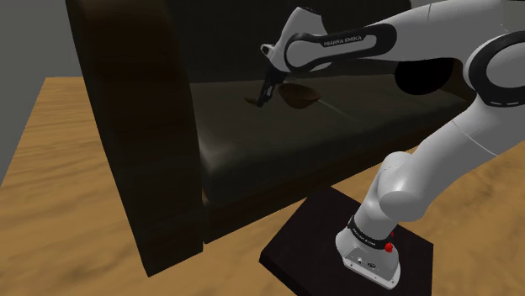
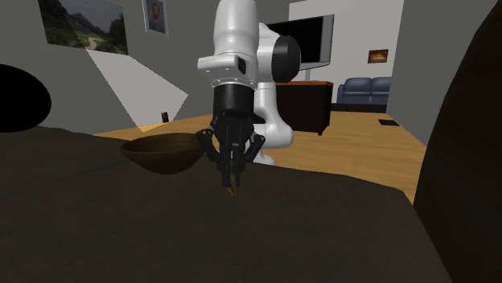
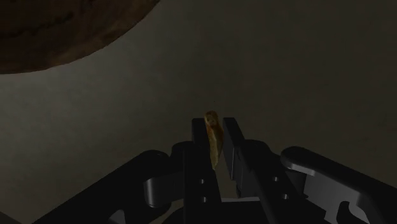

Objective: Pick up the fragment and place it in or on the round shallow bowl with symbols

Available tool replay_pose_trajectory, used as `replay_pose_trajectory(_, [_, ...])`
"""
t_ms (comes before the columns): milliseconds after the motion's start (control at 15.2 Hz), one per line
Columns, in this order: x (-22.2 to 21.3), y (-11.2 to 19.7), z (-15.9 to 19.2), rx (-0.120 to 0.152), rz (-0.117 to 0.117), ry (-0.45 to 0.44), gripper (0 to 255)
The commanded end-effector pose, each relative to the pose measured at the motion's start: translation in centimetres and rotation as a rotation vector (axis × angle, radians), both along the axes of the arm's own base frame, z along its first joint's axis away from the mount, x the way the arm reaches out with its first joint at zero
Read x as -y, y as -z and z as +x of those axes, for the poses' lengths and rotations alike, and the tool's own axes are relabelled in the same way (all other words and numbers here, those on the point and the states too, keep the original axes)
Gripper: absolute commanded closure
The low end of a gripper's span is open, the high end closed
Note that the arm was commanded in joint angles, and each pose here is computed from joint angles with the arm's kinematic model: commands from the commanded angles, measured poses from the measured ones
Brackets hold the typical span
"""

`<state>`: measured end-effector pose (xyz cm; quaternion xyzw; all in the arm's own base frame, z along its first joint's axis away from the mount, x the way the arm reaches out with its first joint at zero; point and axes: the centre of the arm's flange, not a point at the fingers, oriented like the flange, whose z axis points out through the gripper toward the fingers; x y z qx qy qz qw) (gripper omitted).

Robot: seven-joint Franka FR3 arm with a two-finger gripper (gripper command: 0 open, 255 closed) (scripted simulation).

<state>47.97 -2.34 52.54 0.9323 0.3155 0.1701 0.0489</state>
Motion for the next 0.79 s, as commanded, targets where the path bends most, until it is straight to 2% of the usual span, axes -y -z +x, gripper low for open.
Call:
replay_pose_trajectory(0, [0.1,-1.0,0.0,0.000,0.000,0.000,255])
replay_pose_trajectory(726, [0.1,-6.9,0.0,0.000,0.000,0.000,255])
